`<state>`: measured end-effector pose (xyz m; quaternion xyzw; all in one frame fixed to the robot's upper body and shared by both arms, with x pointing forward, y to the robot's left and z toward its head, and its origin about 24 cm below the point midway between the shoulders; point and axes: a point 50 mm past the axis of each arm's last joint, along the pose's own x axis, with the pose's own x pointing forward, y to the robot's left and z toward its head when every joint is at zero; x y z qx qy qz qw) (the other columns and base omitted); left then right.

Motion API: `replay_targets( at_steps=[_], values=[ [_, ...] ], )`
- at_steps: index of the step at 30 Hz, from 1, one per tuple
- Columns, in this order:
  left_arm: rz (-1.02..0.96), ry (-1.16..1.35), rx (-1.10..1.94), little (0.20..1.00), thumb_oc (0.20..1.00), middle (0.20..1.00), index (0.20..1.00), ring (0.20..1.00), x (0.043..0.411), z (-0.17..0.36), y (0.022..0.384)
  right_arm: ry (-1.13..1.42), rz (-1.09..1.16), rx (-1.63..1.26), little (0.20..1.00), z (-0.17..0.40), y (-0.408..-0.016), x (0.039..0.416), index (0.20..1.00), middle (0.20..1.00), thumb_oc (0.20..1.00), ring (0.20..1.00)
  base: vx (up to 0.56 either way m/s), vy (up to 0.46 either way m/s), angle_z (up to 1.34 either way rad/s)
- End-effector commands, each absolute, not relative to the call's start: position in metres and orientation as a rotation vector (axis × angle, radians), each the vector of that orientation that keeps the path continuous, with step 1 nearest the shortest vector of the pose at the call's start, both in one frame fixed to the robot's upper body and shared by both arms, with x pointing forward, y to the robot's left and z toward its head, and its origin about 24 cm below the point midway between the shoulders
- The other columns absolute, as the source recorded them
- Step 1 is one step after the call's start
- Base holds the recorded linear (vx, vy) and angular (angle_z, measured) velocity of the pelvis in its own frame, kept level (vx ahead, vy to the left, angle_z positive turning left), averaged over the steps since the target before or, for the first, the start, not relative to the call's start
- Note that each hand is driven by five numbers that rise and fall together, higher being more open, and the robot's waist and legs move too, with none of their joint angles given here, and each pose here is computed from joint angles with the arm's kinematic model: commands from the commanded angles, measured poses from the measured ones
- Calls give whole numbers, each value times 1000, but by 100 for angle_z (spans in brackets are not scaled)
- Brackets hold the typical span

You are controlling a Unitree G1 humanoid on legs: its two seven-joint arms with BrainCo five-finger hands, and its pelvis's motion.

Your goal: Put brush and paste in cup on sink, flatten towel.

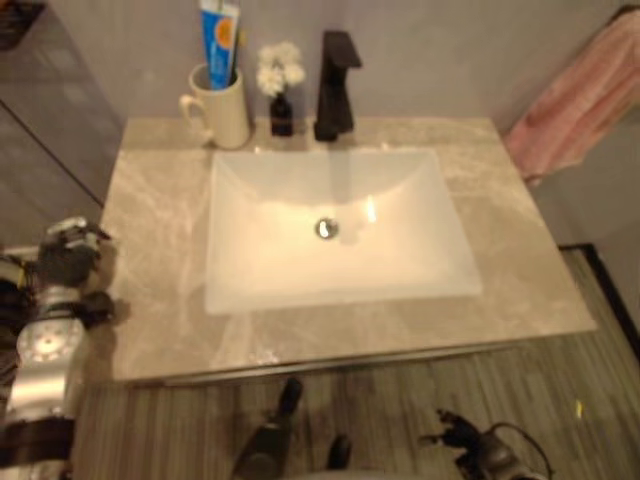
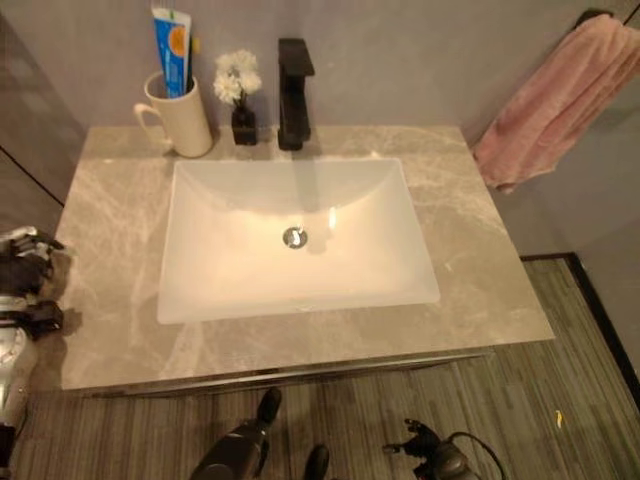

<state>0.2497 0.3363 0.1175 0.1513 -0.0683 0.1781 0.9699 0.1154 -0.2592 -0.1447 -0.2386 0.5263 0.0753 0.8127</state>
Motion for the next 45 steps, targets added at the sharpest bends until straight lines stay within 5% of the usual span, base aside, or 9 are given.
replay_targets(
  at_steps=[1, 14, 16, 27, 34, 45],
  values=[
    [321, -216, 285, 200, 200, 200, 200, 200, 253, 127, 325, 1200, 162, -559, 1000, -147, -274, 91, 1000, 1000, 1000, 1000, -7, -3, -6],
    [332, -436, 339, 200, 200, 200, 200, 200, 231, 163, 308, 1189, 146, -547, 1000, -147, -271, 98, 1000, 1000, 1000, 1000, -58, -134, -5],
    [338, -444, 345, 1000, 1000, 1000, 1000, 1000, 229, 163, 306, 1181, 120, -562, 1000, -144, -278, 102, 1000, 1000, 1000, 1000, -189, -247, 5],
    [353, -379, 324, 1000, 1000, 1000, 1000, 1000, 200, 142, 306, 1103, 31, -661, 1000, -117, -322, 120, 1000, 1000, 1000, 1000, -90, -33, 13],
    [378, -469, 275, 1000, 1000, 1000, 1000, 1000, 185, 151, 301, 1112, 68, -645, 1000, -122, -313, 115, 1000, 1000, 1000, 1000, -138, 147, -36],
    [-249, -675, 4, 1000, 1000, 1000, 1000, 1000, 178, 184, 254, 1146, 109, -611, 1000, -134, -300, 95, 1000, 1000, 1000, 1000, -139, 235, -51]
  ],
)
